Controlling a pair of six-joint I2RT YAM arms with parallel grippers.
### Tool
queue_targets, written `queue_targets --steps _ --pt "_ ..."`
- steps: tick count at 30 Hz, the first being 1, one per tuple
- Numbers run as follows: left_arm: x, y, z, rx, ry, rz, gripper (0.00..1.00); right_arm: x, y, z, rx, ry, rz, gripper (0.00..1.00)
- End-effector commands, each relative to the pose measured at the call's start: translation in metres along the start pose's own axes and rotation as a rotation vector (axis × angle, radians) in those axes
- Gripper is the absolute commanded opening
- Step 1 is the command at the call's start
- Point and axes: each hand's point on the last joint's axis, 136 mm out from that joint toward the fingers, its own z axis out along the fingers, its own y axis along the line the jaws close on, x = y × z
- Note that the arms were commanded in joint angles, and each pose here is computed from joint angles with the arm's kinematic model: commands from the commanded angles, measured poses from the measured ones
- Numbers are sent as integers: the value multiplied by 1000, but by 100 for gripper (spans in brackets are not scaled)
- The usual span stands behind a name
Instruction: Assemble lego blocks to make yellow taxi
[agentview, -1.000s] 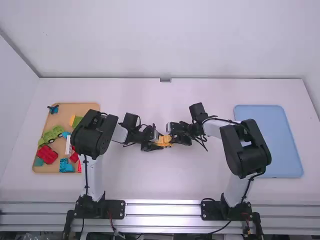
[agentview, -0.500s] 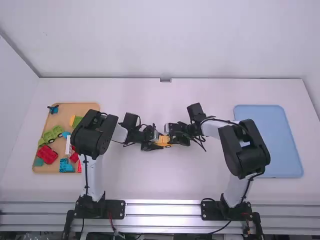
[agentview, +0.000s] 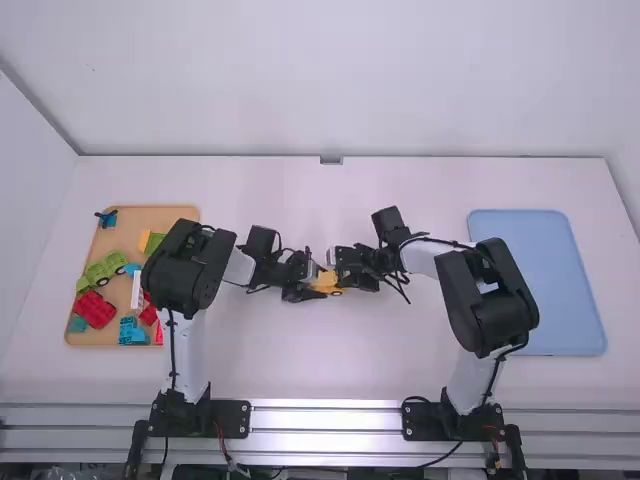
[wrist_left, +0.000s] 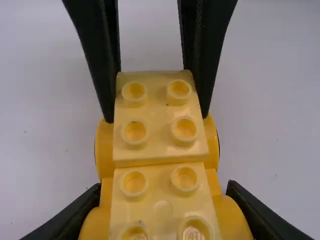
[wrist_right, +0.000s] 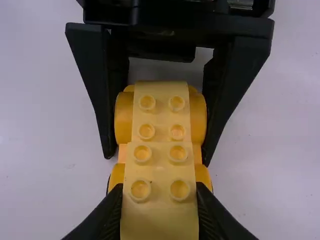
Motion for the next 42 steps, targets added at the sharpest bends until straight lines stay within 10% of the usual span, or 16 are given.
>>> queue_targets --steps 1,12,17,23,30,42 --pt "10 -10 5 24 9 -21 25 3 2 3 -21 4 21 13" --pt "9 -10 5 25 8 -21 26 2 -2 3 -8 -2 30 58" --pt "10 -10 5 24 9 -21 26 2 -2 2 -7 -2 43 61" --pt "10 -10 5 25 9 -23 26 4 -8 -11 4 -65 85 54" --pt "9 -9 5 24 8 -20 26 10 -12 -20 16 -88 110 20" --pt "9 -9 5 24 8 -21 25 5 4 -3 -32 -21 10 7"
